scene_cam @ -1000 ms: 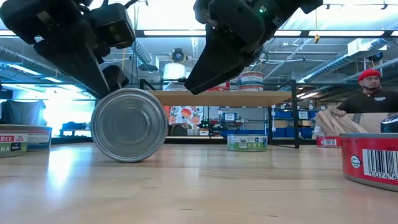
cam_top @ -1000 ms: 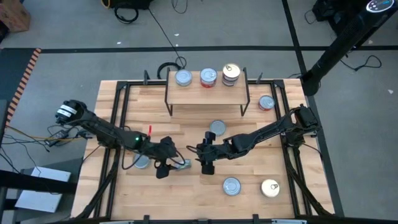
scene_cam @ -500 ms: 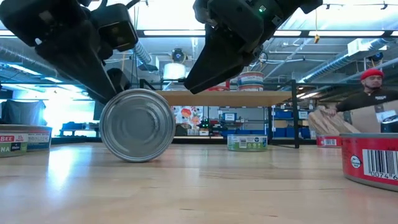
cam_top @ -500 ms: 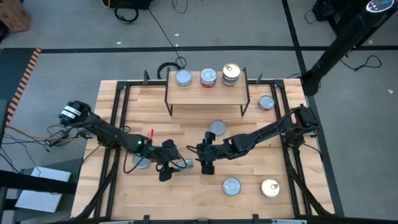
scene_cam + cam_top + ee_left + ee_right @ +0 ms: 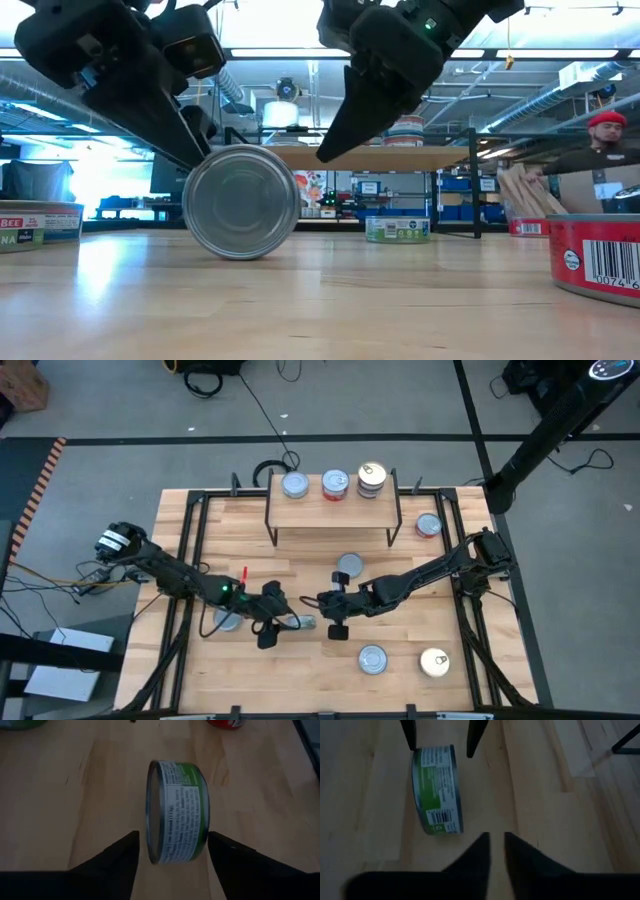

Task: Stack canned seafood by type on shelf
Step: Stack the green and white tuna can on top of the green and white tuna can on the shelf

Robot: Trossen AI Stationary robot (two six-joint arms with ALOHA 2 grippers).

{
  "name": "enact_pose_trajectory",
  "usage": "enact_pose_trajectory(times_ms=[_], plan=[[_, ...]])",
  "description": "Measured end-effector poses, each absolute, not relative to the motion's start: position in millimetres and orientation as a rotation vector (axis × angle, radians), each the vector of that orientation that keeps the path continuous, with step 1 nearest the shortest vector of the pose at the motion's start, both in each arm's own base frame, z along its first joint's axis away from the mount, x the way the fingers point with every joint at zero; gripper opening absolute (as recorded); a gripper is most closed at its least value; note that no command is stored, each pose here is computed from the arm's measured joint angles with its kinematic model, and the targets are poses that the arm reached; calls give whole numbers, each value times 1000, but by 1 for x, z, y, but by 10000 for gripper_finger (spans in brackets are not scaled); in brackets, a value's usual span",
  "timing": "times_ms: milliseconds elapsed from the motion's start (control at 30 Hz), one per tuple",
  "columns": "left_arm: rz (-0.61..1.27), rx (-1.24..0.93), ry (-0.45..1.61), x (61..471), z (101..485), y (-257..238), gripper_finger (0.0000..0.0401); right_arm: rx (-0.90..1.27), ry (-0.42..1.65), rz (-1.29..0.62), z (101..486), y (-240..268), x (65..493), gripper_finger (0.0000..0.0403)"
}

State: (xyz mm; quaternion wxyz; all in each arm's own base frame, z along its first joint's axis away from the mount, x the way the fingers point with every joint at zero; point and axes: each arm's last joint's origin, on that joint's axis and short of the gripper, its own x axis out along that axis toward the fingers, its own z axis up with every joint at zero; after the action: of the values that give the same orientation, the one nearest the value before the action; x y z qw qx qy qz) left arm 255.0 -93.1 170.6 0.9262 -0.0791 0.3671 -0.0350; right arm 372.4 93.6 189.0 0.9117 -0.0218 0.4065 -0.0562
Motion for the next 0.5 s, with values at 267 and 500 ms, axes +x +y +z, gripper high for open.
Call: enact_pose_trajectory(times_ms=[267,500], plan=[[-109,-159,701,260,175,-90,220,-8,815,-25,188,97,377,31],[-115,-173,711,261,173,-91,238,34,808,49,184,99,376,8]])
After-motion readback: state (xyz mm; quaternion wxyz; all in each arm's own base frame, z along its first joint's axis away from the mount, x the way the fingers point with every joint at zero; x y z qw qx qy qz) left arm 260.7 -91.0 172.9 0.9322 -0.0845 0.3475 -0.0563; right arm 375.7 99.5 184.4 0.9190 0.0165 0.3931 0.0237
